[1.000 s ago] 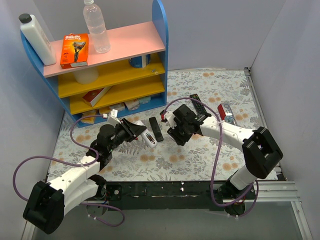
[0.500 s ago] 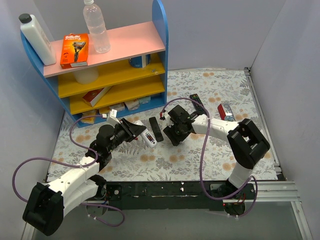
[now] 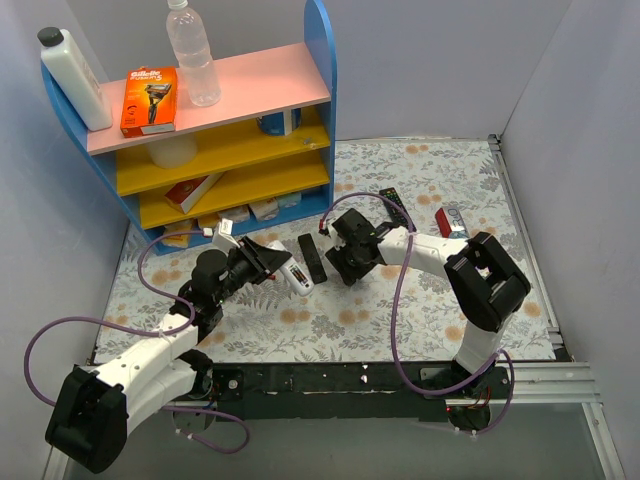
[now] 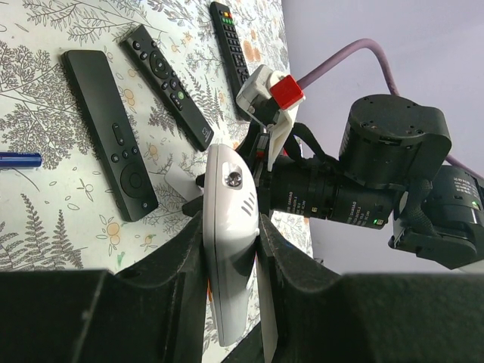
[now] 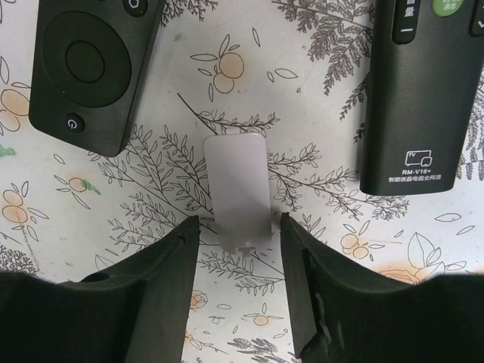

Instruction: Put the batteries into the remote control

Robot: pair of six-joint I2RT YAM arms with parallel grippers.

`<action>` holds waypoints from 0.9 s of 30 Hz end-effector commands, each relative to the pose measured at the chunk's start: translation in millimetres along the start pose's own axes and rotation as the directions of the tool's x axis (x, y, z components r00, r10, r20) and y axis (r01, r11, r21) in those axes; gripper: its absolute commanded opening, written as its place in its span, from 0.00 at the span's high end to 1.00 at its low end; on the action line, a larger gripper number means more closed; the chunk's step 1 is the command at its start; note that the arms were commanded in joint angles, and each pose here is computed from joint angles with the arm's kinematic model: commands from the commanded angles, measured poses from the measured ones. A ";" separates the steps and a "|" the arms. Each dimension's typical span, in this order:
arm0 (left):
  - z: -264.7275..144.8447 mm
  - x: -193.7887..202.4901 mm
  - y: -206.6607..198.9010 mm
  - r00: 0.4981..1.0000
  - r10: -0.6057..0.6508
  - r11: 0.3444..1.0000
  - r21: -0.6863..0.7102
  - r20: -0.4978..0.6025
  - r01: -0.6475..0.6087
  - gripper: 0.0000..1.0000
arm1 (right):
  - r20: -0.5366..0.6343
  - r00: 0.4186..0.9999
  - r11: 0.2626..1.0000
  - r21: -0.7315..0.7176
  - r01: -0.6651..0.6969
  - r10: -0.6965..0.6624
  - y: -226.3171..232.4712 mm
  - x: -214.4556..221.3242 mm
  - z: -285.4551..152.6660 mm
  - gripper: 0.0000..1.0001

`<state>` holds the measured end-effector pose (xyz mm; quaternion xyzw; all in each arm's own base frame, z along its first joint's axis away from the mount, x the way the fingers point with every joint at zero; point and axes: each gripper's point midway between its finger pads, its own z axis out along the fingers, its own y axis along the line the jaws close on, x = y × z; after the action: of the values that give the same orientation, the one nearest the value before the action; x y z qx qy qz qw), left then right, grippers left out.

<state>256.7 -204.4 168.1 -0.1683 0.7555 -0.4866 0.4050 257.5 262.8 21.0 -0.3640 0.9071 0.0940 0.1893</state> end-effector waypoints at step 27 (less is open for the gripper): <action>9.9 1.9 1.2 0.995 -0.089 0.988 0.130 0.042 0.083 1.00 | 0.180 0.981 0.993 -0.084 0.086 -0.069 36.1 -66.2 -137.9 0.78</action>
<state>258.7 -209.4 141.9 -0.1925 0.7398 -0.5150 0.3879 252.0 276.4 128.2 -0.3749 0.8865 0.1351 0.2350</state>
